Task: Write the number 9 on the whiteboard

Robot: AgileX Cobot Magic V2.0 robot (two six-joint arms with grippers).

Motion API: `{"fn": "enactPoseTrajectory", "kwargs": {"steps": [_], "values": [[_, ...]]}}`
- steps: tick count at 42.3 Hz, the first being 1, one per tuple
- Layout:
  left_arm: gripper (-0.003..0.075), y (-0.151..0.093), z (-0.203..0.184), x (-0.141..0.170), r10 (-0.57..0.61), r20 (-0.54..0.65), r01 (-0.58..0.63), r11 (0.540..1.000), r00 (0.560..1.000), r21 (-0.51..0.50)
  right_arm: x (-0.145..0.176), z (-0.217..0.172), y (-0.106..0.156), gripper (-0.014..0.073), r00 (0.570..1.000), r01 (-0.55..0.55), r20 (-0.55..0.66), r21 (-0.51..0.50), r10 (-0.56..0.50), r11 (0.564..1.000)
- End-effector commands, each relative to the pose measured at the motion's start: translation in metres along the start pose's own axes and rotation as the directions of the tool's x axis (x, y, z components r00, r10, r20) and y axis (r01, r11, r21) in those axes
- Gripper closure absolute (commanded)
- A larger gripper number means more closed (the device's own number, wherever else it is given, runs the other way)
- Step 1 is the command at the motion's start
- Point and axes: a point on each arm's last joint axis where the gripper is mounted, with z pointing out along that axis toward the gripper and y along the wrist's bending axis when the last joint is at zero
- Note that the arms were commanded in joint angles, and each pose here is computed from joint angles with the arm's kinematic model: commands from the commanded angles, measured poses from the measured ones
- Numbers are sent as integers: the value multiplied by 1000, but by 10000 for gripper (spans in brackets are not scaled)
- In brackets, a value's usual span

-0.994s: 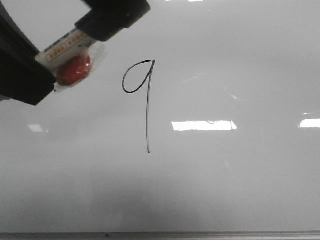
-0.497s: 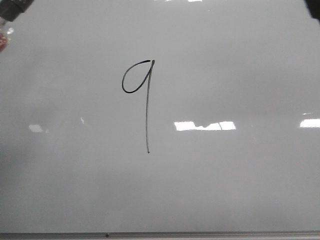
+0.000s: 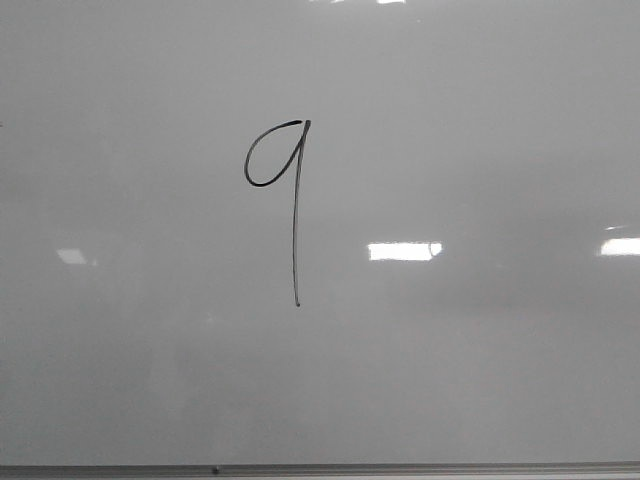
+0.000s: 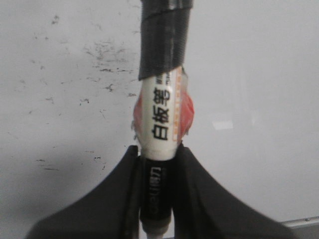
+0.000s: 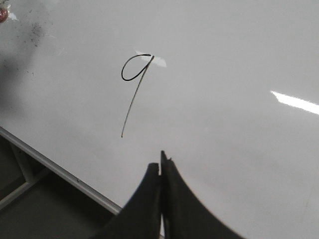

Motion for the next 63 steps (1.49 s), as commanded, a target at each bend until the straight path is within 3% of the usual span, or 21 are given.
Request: {"fn": "enactPoseTrajectory", "kwargs": {"steps": [1,13,30,44,57,63], "values": [[733,9,11,-14,-105,109,111,993,988,-51,-13,-2,-3,666,997,-19,75,38,16,999],[733,24,68,-3,-143,54,149,978,988,-143,-13,-2,-3,666,997,-19,74,39,16,999],[722,7,94,-4,-51,111,70,982,992,-175,-13,-2,-3,666,997,-19,70,36,17,999],[434,7,94,-3,-52,108,70,982,993,-173,-13,-2,-3,666,997,-19,70,36,17,999],[370,7,94,-4,-52,110,70,983,993,-172,-13,-2,-3,666,997,-19,70,36,17,999],[273,5,81,-10,-51,136,73,985,989,-155,-13,-2,-3,666,997,-19,71,36,16,999]]}}
